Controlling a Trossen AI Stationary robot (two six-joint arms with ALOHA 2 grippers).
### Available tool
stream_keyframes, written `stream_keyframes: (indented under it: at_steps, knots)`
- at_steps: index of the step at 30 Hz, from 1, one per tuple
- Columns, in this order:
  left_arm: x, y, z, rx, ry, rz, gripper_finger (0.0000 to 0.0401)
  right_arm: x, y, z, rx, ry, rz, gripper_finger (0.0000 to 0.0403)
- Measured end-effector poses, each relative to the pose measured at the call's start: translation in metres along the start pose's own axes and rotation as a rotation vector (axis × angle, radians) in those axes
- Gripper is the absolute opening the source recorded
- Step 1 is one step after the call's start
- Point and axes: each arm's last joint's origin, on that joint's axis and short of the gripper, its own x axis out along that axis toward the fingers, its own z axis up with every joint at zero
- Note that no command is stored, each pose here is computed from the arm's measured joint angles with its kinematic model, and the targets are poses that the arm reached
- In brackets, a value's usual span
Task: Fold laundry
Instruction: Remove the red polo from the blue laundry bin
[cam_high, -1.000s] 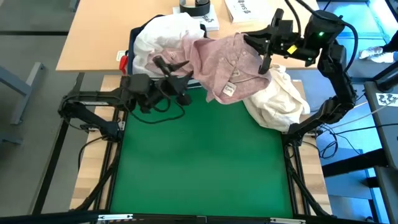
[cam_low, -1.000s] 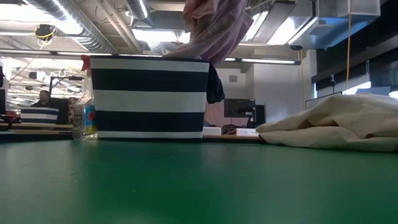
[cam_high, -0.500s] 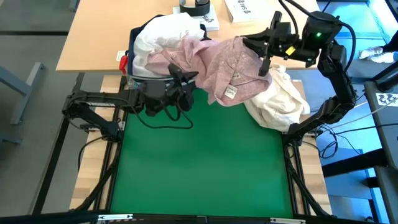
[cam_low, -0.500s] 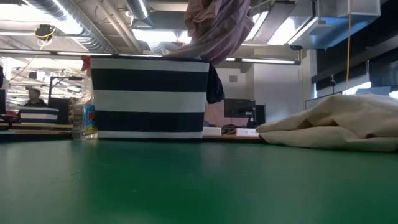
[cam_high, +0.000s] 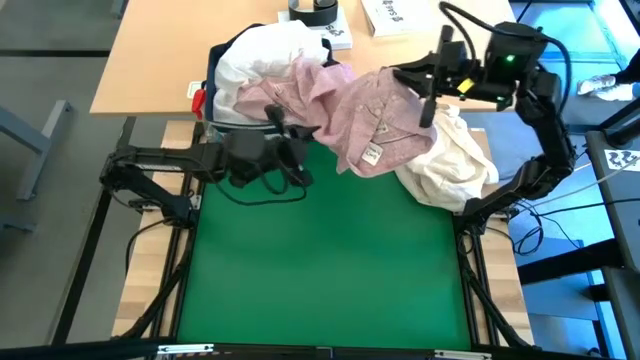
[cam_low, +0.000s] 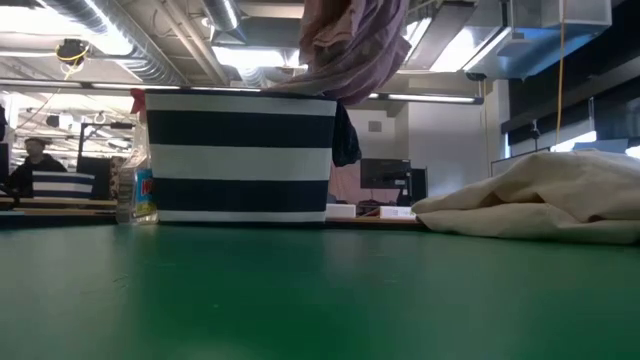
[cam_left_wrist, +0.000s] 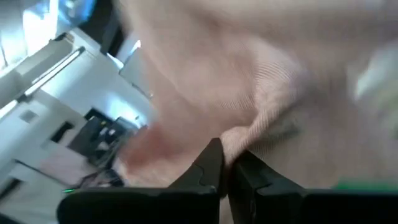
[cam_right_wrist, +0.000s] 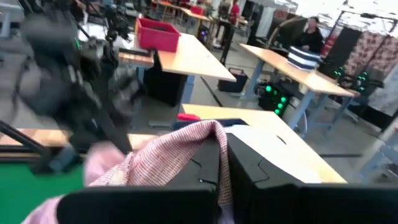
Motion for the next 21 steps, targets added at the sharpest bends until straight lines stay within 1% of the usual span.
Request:
stream_keyframes:
  at_steps: [3, 6, 9, 11, 15, 18, 21]
  knots:
    - [-0.024, 0.029, 0.034, -0.168, -0.131, 0.009, 0.0003, -0.020, 0.001, 0.004, -0.003, -0.014, -0.029, 0.0013]
    - [-0.048, 0.062, 0.059, -0.298, -0.237, 0.037, 0.0003, -0.041, 0.002, 0.010, -0.008, -0.057, -0.044, 0.0013]
    - [-0.067, 0.090, 0.075, -0.405, -0.314, 0.062, 0.0002, -0.060, 0.004, 0.016, 0.007, -0.110, -0.051, 0.0013]
    - [-0.077, 0.104, 0.081, -0.459, -0.352, 0.073, 0.0002, -0.073, 0.006, 0.019, 0.030, -0.148, -0.033, 0.0014]
    - [-0.087, 0.119, 0.087, -0.528, -0.418, 0.058, 0.0002, -0.095, 0.011, 0.024, 0.110, -0.209, 0.054, 0.0014]
    - [-0.089, 0.122, 0.089, -0.561, -0.468, 0.016, 0.0002, -0.107, 0.015, 0.027, 0.183, -0.253, 0.160, 0.0014]
    - [-0.088, 0.122, 0.090, -0.578, -0.501, -0.015, 0.0001, -0.116, 0.018, 0.029, 0.284, -0.280, 0.267, 0.0014]
